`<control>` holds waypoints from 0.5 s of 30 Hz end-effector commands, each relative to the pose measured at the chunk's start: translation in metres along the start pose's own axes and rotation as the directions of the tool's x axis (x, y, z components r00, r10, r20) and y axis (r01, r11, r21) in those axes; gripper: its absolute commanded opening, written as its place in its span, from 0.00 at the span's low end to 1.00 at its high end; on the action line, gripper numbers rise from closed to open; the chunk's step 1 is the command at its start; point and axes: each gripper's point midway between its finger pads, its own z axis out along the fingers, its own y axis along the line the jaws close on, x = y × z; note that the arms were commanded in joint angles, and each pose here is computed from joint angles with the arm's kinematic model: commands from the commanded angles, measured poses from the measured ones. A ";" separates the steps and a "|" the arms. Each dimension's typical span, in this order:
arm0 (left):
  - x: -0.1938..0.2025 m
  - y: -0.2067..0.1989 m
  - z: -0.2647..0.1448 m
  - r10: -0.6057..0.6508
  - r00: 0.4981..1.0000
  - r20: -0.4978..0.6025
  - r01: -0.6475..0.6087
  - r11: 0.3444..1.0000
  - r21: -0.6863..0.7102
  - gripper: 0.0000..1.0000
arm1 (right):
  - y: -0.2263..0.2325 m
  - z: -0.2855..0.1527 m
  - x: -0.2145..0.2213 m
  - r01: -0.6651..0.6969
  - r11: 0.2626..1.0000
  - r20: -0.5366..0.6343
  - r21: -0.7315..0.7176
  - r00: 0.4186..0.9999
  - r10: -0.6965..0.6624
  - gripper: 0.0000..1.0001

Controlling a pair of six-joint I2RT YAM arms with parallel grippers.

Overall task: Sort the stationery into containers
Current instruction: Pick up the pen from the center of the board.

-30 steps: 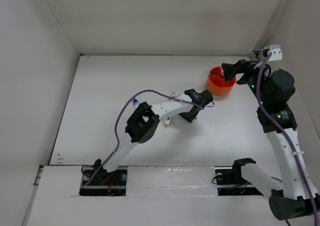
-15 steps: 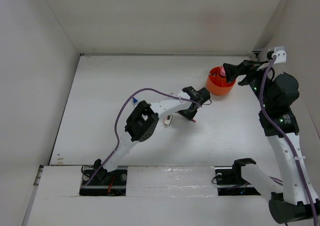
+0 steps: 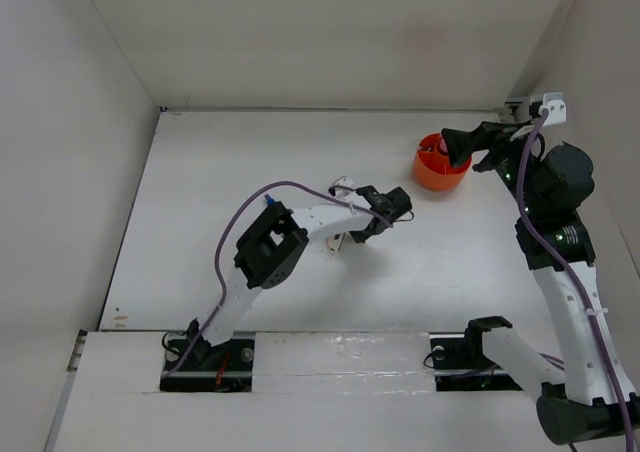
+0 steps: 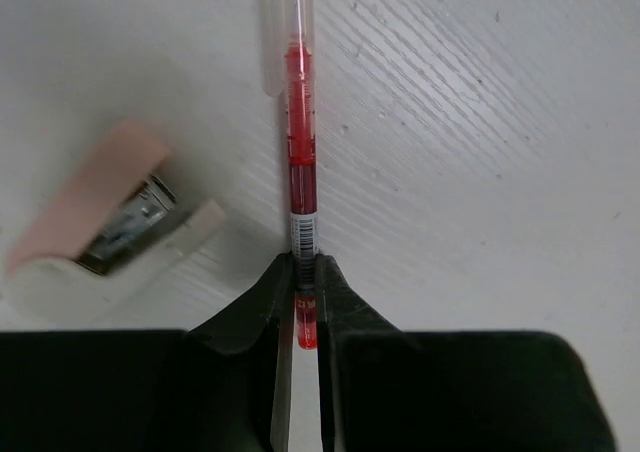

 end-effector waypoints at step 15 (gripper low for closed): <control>-0.052 -0.034 -0.097 0.304 0.860 0.411 -0.459 0.812 0.361 0.00 | -0.003 0.032 0.001 -0.036 0.998 -0.009 -0.049 0.999 0.036 1.00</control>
